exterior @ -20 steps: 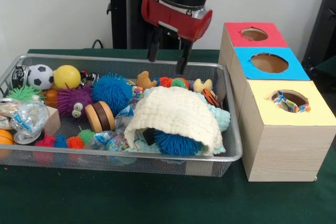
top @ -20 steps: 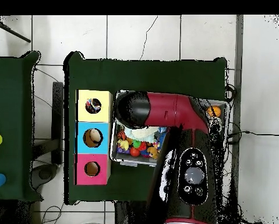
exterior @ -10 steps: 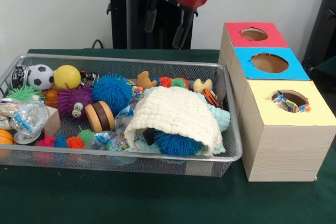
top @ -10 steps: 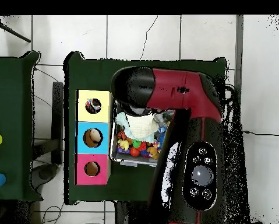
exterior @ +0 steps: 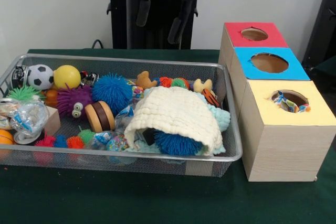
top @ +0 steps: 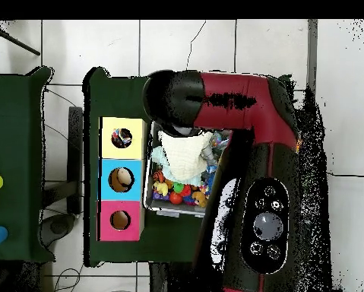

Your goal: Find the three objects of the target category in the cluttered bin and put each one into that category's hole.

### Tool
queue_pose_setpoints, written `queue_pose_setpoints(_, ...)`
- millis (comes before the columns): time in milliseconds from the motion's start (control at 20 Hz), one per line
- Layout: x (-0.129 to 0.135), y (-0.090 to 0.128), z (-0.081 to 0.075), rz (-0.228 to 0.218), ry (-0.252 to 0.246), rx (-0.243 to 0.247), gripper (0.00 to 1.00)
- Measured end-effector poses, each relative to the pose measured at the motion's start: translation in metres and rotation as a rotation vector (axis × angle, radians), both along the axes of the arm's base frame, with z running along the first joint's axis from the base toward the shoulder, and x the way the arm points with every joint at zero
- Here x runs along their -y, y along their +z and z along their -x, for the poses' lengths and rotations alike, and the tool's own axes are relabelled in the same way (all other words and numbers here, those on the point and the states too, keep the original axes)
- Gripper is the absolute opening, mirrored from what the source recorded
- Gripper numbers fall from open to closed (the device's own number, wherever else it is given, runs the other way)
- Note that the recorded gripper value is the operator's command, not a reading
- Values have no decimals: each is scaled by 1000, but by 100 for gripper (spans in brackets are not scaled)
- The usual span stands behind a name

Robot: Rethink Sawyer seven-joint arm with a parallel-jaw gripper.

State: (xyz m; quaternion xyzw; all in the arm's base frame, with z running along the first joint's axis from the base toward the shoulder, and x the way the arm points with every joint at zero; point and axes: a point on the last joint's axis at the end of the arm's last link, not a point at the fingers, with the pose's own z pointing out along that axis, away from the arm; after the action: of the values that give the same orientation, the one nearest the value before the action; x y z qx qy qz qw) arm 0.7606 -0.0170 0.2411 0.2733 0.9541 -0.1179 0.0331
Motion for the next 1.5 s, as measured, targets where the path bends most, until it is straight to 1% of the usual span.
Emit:
queue_pose_setpoints(300, 18, -12, -2, 36, 8, 10, 100)
queue_pose_setpoints(500, 41, -25, -3, 60, 6, 26, 100)
queue_pose_setpoints(550, 54, -30, -4, 73, 4, 40, 100)
queue_pose_setpoints(750, 73, -39, -4, 89, 0, 60, 100)
queue_pose_setpoints(850, 90, -49, -5, 101, -2, 79, 100)
queue_pose_setpoints(1000, 103, -60, -4, 109, -4, 85, 100)
queue_pose_setpoints(1050, 108, -66, -3, 114, -4, 85, 100)
queue_pose_setpoints(1150, 113, -74, -1, 117, -3, 82, 100)
queue_pose_setpoints(1200, 116, -82, 0, 118, -1, 76, 100)
queue_pose_setpoints(1300, 116, -91, 2, 115, 0, 67, 100)
queue_pose_setpoints(1500, 115, -103, 4, 111, 2, 54, 100)
